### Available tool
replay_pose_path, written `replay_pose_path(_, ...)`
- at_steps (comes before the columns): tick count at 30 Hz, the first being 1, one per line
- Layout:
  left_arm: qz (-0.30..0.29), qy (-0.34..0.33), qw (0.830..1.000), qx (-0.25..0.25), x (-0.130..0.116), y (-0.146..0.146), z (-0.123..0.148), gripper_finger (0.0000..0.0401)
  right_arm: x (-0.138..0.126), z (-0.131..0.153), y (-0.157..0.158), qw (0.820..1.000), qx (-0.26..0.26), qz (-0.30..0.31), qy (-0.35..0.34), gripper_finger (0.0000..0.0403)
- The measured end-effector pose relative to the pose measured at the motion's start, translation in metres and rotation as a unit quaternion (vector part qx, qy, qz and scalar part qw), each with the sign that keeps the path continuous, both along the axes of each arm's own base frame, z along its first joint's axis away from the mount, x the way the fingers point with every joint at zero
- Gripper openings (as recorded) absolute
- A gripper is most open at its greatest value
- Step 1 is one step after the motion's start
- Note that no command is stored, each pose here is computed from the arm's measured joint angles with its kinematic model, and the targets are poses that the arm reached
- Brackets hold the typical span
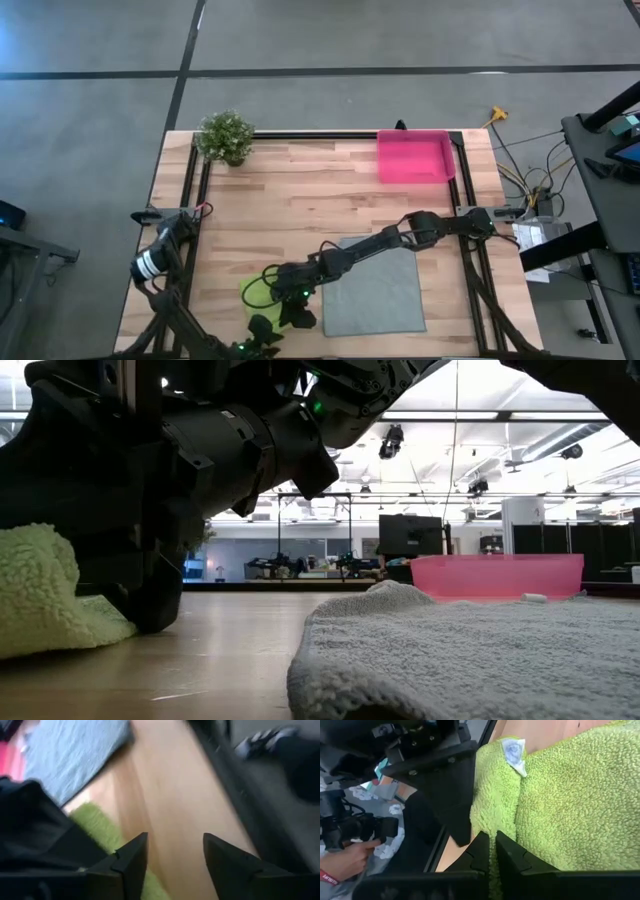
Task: Roll microfiber towels into tight, uniform cylinder then place into a basket
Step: Roll the green microfiber cloth
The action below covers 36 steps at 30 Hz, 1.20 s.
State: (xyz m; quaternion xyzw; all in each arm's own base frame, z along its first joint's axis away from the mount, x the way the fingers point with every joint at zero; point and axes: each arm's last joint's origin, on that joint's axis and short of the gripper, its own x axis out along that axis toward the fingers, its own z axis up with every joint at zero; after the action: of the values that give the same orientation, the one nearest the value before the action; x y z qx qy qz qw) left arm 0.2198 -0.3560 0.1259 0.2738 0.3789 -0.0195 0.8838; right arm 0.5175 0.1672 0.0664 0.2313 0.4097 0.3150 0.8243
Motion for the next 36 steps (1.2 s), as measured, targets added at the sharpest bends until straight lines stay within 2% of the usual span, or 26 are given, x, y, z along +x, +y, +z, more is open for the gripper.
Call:
replay_pose_path(5,0.029,0.026,0.998,0.05,-0.003,-0.006,0.008,0.0139,0.0,0.0,0.0,1.0,-0.001,0.0,0.0,0.0013)
replay_pose_path(9,0.047,0.025,0.997,0.055,-0.009,-0.009,0.02,0.013,0.0,0.0,0.0,1.0,-0.003,0.001,-0.002,0.0013)
replay_pose_path(21,0.087,0.026,0.994,0.059,-0.019,-0.003,0.025,0.013,0.0,0.0,0.0,1.0,-0.008,0.006,-0.008,0.0013)
replay_pose_path(27,0.134,0.029,0.99,0.02,-0.019,0.004,0.01,0.015,0.0,0.0,0.0,1.0,-0.01,0.007,-0.009,0.0013)
replay_pose_path(30,0.171,0.017,0.985,-0.023,-0.019,0.007,0.0,0.0153,0.0,0.0,0.0,1.0,-0.011,0.006,-0.011,0.0013)
replay_pose_path(33,0.192,0.004,0.98,-0.051,-0.02,0.008,-0.005,0.0134,0.0,0.0,0.0,1.0,-0.011,0.007,-0.013,0.0013)
replay_pose_path(36,0.208,0.006,0.975,-0.075,-0.02,0.007,-0.006,0.0091,0.0,-0.001,0.0,0.999,-0.021,0.017,-0.023,0.0013)
